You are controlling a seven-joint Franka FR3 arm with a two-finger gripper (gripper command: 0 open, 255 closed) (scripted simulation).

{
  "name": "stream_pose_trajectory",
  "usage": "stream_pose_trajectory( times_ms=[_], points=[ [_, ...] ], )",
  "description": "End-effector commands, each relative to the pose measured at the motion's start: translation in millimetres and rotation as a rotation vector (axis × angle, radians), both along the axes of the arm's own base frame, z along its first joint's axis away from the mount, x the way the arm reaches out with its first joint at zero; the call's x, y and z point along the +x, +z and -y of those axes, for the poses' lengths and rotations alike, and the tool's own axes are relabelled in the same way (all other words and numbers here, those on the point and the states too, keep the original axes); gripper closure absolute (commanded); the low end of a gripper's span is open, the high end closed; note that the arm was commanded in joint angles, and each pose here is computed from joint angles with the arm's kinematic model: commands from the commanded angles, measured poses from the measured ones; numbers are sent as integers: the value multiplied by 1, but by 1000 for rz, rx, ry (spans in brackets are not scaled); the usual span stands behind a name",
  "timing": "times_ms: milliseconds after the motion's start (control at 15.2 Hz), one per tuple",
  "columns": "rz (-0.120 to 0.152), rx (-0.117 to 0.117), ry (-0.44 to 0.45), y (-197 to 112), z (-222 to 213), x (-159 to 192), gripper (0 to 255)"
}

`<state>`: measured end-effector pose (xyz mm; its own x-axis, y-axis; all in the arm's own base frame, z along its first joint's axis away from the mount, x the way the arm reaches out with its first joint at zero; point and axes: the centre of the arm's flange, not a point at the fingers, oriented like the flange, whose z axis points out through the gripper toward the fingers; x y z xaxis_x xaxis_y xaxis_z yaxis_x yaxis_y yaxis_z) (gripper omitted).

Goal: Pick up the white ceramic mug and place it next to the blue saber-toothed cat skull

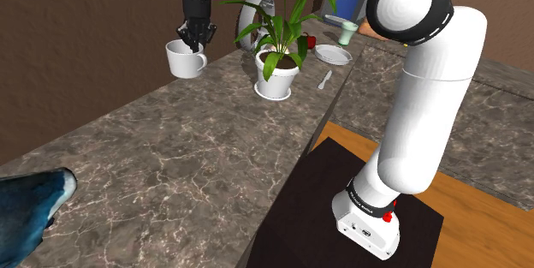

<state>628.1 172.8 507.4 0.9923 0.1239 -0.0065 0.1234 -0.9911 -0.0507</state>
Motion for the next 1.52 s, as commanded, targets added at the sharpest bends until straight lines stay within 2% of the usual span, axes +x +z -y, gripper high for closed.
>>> stream_pose_trajectory(
  times_ms=[0,1452],
  points=[
    [0,0,0,11,-1,0,255],
    [0,0,0,127,-1,0,255]
  ],
)
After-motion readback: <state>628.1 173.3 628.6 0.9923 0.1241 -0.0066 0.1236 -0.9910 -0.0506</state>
